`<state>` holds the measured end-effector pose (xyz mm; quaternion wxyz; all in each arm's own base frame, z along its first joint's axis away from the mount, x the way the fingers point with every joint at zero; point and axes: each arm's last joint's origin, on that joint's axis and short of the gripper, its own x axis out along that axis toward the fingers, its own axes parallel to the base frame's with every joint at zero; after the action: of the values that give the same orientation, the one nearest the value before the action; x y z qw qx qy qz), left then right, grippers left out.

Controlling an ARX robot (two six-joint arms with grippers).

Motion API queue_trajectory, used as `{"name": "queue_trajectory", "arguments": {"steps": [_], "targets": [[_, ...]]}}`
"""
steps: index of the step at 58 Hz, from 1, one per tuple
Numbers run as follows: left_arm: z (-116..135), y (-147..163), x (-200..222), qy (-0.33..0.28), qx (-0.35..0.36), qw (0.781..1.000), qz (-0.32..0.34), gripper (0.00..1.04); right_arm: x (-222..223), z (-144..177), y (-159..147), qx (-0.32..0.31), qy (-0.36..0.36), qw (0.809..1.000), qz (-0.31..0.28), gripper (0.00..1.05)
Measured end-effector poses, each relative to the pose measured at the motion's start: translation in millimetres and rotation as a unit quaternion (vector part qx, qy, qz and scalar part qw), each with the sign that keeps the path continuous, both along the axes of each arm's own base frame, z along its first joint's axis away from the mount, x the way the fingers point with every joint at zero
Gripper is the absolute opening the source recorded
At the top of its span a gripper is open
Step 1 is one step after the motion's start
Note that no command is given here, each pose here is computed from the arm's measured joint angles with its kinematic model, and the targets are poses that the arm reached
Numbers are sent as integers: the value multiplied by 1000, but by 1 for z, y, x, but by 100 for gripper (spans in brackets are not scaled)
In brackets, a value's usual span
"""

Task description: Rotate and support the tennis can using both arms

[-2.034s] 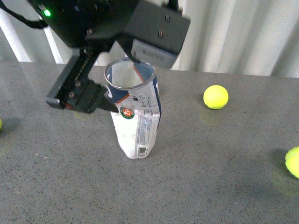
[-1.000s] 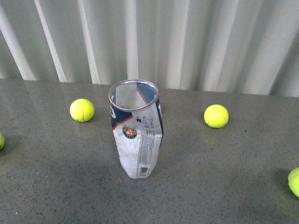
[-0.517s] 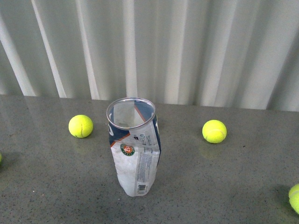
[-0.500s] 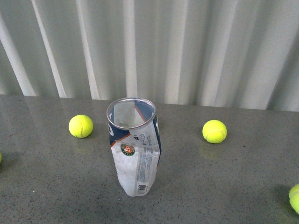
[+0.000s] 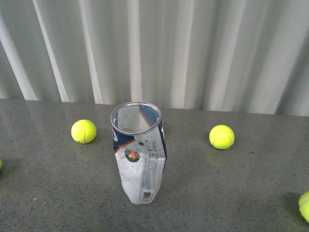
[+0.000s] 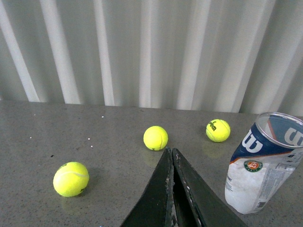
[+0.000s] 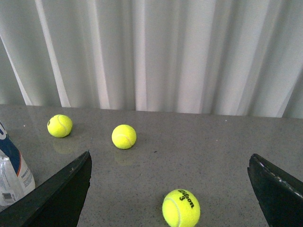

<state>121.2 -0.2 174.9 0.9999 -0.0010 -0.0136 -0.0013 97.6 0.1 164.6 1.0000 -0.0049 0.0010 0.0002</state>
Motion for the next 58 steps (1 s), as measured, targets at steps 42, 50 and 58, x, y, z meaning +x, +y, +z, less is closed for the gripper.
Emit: {"name": "queue_trajectory", "arguments": {"steps": [42, 50, 58], "targets": [[-4, 0, -24, 6, 0, 1000, 1, 4, 0, 0, 0, 0, 0, 1000, 0, 98], [-3, 0, -25, 3, 0, 1000, 1, 4, 0, 0, 0, 0, 0, 1000, 0, 98], [-3, 0, -25, 2, 0, 1000, 1, 4, 0, 0, 0, 0, 0, 1000, 0, 98]]}}
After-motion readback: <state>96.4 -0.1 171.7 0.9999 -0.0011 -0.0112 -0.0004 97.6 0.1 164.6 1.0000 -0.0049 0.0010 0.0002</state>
